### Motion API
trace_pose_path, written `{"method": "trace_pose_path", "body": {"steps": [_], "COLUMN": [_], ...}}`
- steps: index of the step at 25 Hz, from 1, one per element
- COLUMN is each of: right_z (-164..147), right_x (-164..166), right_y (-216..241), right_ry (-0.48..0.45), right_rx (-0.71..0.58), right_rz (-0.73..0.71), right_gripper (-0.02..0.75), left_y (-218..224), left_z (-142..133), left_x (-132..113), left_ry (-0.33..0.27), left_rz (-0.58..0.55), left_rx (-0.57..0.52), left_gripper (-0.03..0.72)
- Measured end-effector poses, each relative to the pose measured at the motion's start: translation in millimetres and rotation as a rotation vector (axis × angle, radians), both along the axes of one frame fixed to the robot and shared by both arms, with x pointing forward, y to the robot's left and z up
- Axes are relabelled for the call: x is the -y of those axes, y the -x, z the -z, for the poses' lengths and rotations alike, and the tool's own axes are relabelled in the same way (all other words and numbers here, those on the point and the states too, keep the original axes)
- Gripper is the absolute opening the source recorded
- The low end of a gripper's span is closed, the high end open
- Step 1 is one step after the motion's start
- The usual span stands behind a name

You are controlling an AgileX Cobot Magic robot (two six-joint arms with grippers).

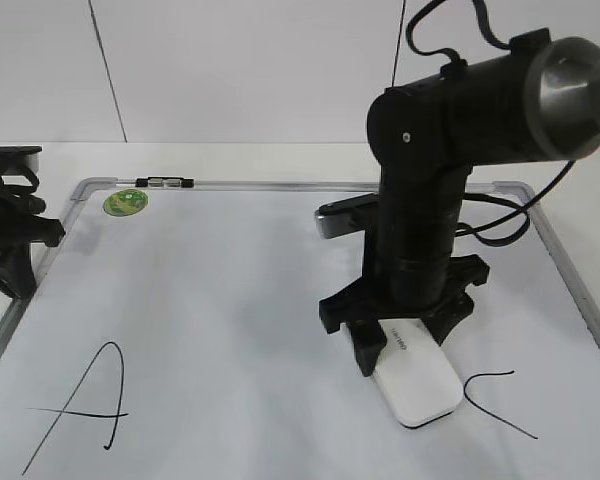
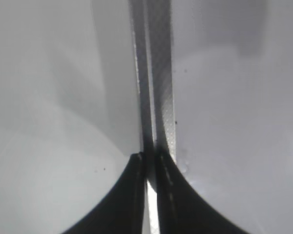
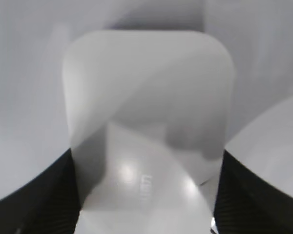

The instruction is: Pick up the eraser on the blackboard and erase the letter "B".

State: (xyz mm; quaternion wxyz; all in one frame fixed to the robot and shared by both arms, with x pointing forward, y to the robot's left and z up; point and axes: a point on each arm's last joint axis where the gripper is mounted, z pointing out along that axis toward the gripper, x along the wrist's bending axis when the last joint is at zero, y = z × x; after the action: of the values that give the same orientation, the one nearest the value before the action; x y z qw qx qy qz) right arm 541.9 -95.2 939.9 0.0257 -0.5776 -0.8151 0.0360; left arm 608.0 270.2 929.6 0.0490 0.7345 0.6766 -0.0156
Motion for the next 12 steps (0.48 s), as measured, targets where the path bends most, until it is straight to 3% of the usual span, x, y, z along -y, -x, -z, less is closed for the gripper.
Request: {"method": "trace_pose_path", "body": {"steps": [12], "right_z": [-3], "right_x": [-65], "right_y": [47], "right_ry": [-0.101], "right_rx": [-0.049], "right_rz": [-0.224], "right_gripper": [0.536], "left_y": [0], "left_z": [0], "left_x": [1], "left_ry": [0.006], "left_rz": [-0.004], "left_rx": [-0.004], "left_gripper": [0.022]}}
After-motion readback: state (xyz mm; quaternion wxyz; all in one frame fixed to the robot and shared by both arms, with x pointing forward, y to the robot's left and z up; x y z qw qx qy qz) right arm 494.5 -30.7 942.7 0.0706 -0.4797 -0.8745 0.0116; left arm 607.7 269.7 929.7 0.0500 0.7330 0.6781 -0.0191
